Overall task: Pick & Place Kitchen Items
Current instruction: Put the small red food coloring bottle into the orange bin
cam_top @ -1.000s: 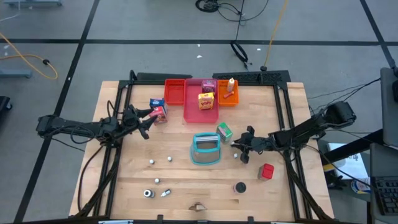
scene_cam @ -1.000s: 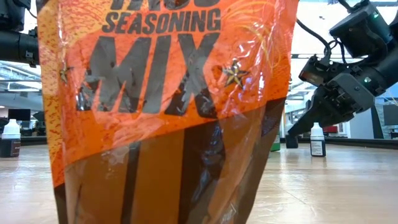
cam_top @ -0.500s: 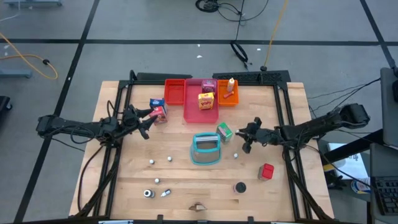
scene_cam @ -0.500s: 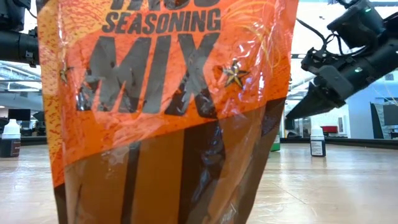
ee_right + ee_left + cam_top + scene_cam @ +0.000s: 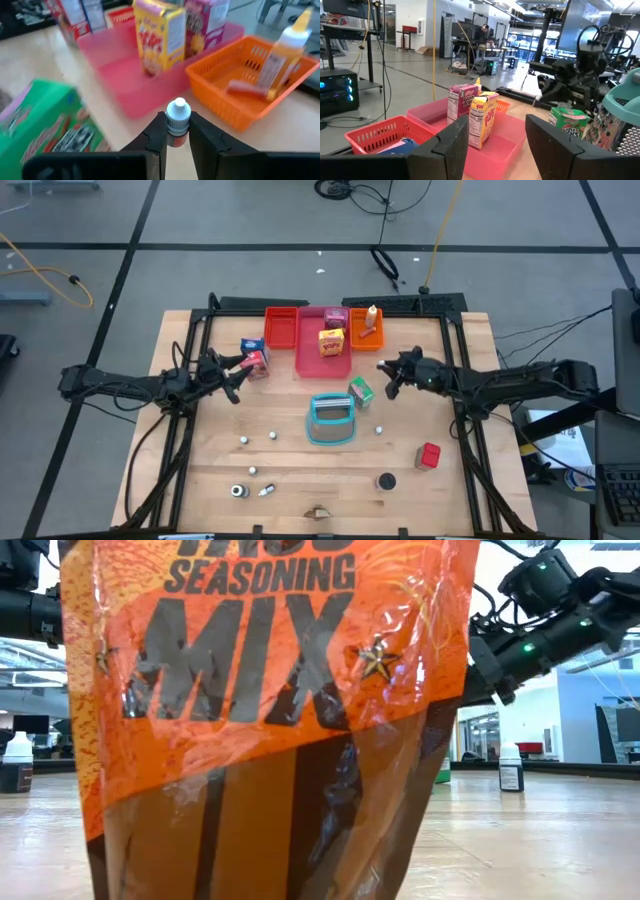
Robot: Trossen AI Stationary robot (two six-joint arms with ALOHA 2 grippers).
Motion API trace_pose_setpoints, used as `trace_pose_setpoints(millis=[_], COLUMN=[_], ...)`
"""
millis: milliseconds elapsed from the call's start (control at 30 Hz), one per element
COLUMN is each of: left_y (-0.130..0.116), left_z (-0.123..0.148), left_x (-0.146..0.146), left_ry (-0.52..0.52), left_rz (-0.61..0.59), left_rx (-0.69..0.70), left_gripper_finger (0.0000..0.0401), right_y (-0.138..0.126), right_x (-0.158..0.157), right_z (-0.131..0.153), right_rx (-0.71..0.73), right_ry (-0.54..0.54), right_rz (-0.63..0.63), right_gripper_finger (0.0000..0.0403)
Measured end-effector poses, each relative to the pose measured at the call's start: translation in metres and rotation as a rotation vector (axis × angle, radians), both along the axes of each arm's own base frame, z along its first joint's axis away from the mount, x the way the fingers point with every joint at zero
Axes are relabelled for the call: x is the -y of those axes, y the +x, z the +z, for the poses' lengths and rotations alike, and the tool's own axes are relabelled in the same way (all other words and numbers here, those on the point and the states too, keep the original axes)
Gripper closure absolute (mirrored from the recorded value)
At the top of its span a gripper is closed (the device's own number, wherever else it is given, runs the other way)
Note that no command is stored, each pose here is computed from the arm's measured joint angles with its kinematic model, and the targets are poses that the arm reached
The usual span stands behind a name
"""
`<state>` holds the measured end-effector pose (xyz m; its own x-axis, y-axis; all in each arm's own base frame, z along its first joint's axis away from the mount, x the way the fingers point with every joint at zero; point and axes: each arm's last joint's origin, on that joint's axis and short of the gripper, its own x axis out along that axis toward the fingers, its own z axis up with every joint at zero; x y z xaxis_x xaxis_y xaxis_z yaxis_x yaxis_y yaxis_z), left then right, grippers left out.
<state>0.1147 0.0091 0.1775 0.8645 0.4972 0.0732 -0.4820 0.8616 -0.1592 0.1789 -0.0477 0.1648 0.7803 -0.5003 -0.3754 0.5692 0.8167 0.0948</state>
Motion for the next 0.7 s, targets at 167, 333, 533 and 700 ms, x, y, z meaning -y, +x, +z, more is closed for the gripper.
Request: trace_pose_setpoints(millis=[167,333,533,700], left_y=[0.0,0.0,0.0,0.0], left_z=[0.0,0.0,0.0,0.0], left_x=[0.0,-0.001,-0.001,-0.001], left_ry=[0.001,0.0,0.0,-0.001], left_rz=[0.015,0.025,0.025,0.025], left_rx=[-0.001,-0.001,-0.002,-0.001], left_gripper_finger=[0.0203,0.0203,0.0203,0.0203], right_y=[0.002,0.002,0.011,0.02], right_x=[0.019,0.039,0.06,0.077], right_z=[0.011,0.015,0.013,0.008], right_rx=[0.007,-0.009,-0.003,-0.022], right_ry=[-0.024,-0.042,-0.022,-0.003], right_rz=[-0.04,-0.107,-0.097,-0.11], right_gripper_finger=[0.0353,0.0353,0.0353,0.0353])
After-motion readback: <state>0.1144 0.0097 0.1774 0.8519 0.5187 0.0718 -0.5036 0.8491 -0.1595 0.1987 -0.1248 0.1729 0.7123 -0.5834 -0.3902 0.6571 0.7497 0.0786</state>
